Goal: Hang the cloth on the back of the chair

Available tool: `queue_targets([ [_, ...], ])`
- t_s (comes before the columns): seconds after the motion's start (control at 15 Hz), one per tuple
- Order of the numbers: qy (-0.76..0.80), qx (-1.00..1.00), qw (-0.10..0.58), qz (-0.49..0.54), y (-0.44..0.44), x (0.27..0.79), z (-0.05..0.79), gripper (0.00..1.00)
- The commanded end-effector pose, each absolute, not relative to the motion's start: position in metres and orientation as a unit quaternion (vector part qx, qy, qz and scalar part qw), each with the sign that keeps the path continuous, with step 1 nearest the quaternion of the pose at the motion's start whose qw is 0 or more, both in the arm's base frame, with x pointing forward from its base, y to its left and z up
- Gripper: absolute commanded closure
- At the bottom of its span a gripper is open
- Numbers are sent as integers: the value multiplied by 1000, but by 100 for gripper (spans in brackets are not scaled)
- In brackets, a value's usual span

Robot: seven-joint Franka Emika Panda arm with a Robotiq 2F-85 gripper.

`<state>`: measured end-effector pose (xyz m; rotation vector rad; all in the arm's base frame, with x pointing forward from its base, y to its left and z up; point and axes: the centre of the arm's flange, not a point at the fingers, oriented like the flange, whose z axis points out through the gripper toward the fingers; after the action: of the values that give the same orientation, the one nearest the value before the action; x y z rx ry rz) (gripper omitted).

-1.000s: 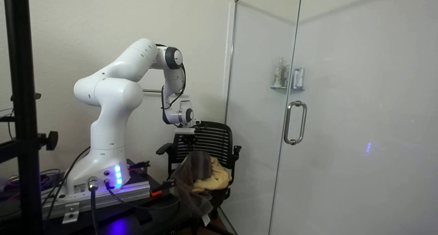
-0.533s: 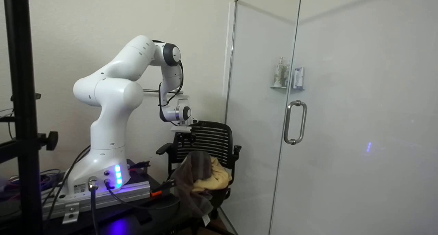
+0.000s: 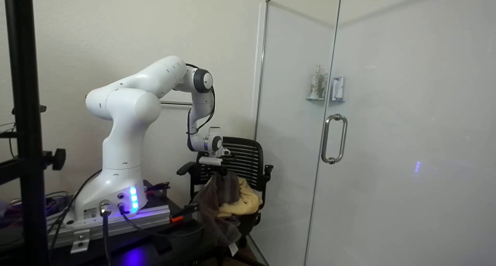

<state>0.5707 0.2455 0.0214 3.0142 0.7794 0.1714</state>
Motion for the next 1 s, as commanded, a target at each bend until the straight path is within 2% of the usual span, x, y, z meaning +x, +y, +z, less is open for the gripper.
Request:
queue_targets([
  [0.0,261,964,-11,44,249,604,-12,28],
  [0.53,261,964,-30,40,250,621,-28,100],
  [0.93,256,964,-51,41,250,621,-28,100],
])
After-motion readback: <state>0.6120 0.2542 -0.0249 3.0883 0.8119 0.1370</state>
